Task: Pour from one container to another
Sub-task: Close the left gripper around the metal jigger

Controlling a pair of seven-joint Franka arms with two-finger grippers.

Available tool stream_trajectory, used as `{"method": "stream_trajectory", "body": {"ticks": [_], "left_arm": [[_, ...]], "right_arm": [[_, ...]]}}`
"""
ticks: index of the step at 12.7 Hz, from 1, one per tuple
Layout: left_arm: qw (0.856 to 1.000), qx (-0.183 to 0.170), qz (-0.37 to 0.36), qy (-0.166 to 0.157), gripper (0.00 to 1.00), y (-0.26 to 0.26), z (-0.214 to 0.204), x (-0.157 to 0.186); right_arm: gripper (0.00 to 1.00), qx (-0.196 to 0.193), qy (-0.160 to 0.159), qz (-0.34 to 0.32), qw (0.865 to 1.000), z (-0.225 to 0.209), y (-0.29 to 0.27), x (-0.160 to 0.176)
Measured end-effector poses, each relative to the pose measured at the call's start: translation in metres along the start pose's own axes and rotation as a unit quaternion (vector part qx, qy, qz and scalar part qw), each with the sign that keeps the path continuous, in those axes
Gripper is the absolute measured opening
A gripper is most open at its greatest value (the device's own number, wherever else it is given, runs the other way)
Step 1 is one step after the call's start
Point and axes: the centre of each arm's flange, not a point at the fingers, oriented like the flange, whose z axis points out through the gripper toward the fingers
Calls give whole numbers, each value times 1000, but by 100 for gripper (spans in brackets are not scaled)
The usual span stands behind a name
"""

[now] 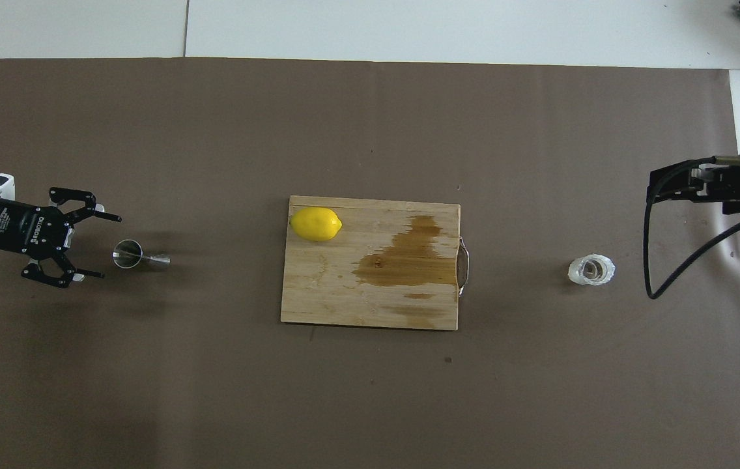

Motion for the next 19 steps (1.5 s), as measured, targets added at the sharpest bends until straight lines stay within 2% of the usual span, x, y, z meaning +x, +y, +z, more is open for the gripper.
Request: {"method": "stream_trajectory", "body": {"ticks": [10,19], "left_arm": [[999,-6,15,-35,100,4,14,35],[998,-6,42,-44,98,1,21,46]], "right_arm": [[100,0,0,0,1000,0,0,0],[100,0,0,0,1000,0,0,0]]}}
